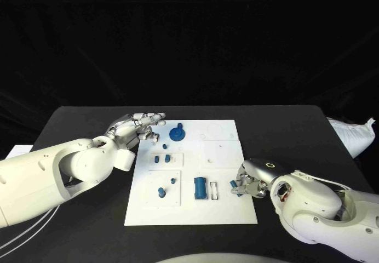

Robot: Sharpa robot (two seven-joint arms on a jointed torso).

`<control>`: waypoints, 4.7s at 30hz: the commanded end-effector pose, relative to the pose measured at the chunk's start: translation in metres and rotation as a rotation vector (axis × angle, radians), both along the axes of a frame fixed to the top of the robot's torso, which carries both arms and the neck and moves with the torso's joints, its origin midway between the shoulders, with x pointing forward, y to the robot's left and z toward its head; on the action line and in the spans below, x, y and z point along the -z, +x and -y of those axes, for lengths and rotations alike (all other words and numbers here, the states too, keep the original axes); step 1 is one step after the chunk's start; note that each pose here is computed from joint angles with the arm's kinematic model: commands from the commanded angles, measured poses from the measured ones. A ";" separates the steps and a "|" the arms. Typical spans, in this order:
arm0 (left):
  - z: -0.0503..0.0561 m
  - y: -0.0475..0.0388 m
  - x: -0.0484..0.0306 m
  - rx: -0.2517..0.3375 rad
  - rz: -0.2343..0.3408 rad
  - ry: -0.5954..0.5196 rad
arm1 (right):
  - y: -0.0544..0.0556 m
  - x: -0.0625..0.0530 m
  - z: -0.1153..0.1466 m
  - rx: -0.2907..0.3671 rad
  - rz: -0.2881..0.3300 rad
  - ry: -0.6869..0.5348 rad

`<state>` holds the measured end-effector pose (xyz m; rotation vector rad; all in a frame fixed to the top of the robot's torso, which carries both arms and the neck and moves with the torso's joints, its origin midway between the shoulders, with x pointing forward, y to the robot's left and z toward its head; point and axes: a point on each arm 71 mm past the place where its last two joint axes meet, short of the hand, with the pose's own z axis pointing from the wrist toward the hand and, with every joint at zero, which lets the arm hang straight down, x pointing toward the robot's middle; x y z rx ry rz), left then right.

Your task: Assemble the parts on the task board

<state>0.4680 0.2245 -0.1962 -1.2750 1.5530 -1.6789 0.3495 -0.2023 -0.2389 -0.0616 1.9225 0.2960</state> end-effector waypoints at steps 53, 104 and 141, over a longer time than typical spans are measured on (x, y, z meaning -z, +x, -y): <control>0.004 -0.0016 -0.0010 0.023 0.009 -0.010 | -0.007 -0.011 -0.013 0.113 -0.005 0.258; 0.005 -0.0018 -0.0009 0.027 0.006 -0.010 | -0.005 0.010 -0.038 0.106 -0.200 0.262; 0.003 -0.0018 -0.0007 0.023 0.005 -0.007 | -0.007 0.005 -0.027 0.070 -0.172 0.237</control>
